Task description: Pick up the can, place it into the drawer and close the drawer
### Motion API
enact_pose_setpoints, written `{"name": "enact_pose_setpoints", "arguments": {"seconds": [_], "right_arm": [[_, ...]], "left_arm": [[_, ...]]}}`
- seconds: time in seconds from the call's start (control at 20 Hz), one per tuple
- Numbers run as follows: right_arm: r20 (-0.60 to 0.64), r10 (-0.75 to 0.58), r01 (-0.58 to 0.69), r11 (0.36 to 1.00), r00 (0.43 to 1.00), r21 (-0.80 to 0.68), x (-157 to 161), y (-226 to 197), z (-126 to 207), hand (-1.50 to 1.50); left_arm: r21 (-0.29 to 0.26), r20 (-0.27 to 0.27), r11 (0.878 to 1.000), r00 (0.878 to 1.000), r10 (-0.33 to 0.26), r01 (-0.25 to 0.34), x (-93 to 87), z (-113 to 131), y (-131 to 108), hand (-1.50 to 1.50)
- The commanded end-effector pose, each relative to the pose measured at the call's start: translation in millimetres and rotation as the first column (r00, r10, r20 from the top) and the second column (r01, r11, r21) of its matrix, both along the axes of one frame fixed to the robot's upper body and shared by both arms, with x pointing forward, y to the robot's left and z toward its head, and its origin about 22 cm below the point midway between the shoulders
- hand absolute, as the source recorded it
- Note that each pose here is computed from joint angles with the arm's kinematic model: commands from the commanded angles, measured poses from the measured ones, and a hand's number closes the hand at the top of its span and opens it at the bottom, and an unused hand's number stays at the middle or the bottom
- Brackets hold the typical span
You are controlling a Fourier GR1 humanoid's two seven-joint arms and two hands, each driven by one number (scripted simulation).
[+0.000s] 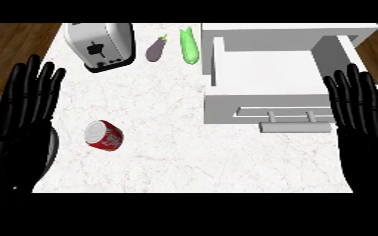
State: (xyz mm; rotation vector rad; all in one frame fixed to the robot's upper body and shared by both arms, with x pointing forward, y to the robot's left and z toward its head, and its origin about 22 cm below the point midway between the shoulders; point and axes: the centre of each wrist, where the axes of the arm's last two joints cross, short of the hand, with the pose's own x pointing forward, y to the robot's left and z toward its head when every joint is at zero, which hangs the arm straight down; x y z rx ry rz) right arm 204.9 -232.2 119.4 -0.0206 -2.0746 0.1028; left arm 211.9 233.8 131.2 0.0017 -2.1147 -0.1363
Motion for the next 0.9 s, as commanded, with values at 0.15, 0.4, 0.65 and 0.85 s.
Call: {"name": "enact_pose_setpoints", "arguments": {"seconds": [0.15,0.4,0.65,0.85], "right_arm": [[-0.008,0.033,-0.033,0.999,0.999,0.003,4.1,5.5,-5.9,-1.50],[-0.259,-0.190,0.209,0.977,0.947,0.046,-5.6,-11.6,-30.7,-1.50],[-0.281,-0.237,0.249,0.968,0.930,0.009,-18.5,-39.7,-21.8,-1.50],[-0.271,-0.236,0.254,0.967,0.933,0.034,-16.7,-55.5,-19.7,-1.50]], "left_arm": [[0.000,-0.010,0.854,0.854,-0.520,0.520,5.4,-4.8,0.1,-1.50],[0.087,-0.348,0.754,0.729,-0.589,0.651,6.5,-25.9,54.0,-1.50],[0.083,-0.384,0.715,0.685,-0.619,0.694,22.7,1.5,136.6,-1.50],[0.067,-0.379,0.699,0.666,-0.643,0.712,15.0,9.5,193.0,-1.50]]}}
